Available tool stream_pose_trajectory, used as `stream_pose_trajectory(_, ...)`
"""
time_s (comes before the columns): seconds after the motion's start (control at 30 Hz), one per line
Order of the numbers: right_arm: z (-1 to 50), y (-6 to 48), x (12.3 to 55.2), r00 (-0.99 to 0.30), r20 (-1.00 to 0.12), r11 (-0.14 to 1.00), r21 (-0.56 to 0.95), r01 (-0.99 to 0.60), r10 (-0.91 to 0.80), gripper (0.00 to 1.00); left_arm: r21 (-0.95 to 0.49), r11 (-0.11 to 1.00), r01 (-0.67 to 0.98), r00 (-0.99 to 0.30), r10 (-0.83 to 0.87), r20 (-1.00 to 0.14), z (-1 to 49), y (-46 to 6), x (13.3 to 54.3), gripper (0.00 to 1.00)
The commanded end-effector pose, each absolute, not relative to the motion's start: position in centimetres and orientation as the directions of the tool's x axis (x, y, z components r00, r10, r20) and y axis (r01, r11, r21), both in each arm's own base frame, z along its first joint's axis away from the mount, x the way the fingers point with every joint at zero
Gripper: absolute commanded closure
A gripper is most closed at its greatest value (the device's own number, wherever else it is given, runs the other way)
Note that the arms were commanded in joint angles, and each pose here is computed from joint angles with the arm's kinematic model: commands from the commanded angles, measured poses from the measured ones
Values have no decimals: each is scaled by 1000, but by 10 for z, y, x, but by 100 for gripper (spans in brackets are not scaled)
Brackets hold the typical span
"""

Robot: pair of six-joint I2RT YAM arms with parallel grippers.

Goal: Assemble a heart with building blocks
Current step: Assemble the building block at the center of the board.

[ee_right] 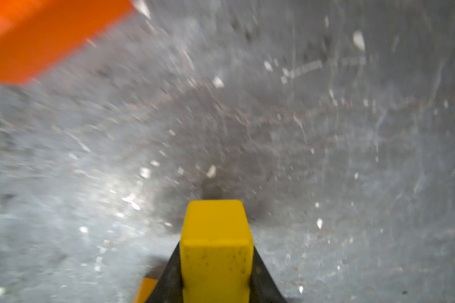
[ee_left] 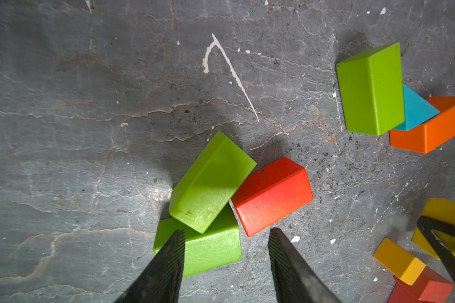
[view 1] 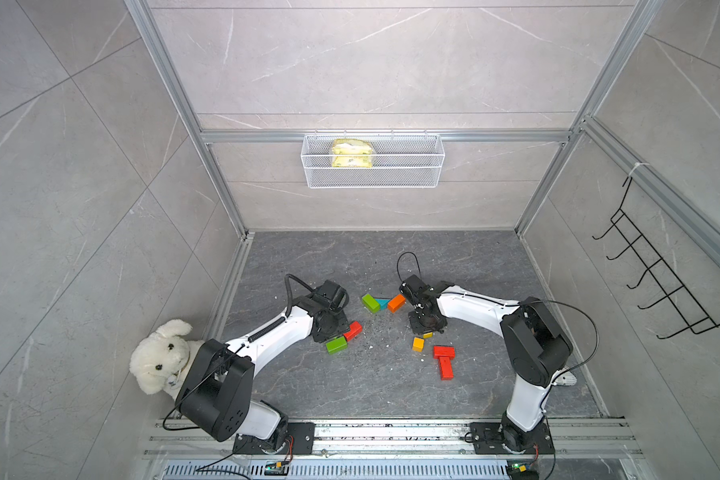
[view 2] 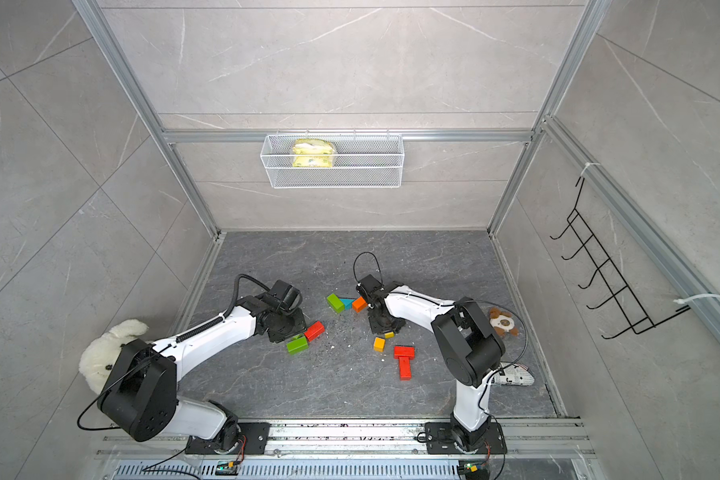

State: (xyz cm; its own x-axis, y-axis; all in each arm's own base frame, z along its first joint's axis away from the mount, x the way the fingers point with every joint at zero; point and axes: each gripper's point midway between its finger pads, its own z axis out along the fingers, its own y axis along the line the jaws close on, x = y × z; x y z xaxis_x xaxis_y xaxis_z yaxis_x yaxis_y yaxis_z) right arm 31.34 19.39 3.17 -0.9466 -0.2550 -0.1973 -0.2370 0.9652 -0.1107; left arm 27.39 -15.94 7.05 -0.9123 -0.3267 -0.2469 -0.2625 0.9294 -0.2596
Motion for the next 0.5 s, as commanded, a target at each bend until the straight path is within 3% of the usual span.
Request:
stream_pose_trajectory(0.0,31,215,325,-920,-198,941,-74,-331,-339,87,-282,926,-252,-904,-329,-271,81,-161,281,45)
stream_pose_trajectory(0.17,20,231,331,-910,-173,926,-77,-370,-378,84,-282,923,-261,-902,-338,-270,79,-160,281,45)
stream_pose_trajectory(0.3,26,220,330,-926,-187,942,-140,-305,-328,58,-279,924,-261,-904,-336,-266,79,-160,281,45)
stream_pose_trajectory(0.47,38,193,314,-963,-200,972,-187,-144,-181,53,-278,925,-257,-904,-332,-270,80,-161,283,45)
